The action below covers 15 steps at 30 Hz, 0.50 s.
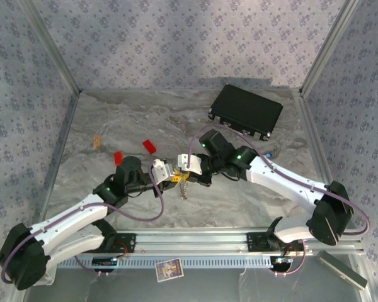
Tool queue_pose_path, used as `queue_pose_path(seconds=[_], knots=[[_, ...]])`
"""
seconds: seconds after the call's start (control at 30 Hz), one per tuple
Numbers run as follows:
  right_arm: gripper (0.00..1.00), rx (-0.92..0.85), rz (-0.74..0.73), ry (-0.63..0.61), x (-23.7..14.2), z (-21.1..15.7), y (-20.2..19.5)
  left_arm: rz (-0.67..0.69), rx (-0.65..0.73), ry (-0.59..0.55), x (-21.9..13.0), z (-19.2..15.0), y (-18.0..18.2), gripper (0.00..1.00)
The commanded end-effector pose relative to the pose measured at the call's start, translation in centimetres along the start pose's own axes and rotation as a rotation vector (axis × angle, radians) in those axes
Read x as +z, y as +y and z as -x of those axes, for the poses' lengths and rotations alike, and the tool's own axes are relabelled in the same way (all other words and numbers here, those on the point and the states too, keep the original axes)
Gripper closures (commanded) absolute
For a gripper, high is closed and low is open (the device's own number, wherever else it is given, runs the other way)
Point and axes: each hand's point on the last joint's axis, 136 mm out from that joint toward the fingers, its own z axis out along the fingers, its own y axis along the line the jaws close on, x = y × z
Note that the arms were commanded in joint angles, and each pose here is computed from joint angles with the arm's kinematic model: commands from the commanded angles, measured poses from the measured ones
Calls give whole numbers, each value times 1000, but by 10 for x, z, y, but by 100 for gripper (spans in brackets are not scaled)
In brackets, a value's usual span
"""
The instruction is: Put the keys on the keyring
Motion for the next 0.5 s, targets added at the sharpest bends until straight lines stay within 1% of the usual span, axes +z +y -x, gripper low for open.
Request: queue_pose_path(seconds=[0.0,0.1,0.17,0.2,0.33,0.4,0.47], knots=[[100,-35,13,-26,-5,14,3,-8,20,-33,1,15,1,90],[100,-34,7,-61,-8,17,3,-9,18,-34,2,14,1,99],[100,-16,1,-89,-9,16,1,-9,20,-38,2,14,1,100],[98,0,-1,-105,-10,15,0,-5,21,-42,2,13,1,100],[81,81,-30,-164,-17,10,-11,4,26,-77,1,17,1,100],[77,108,-36,-188,-20,7,-13,8,29,-95,0,18,1,100],[76,125,-35,-197,-20,4,-12,11,32,-107,-1,19,1,100]])
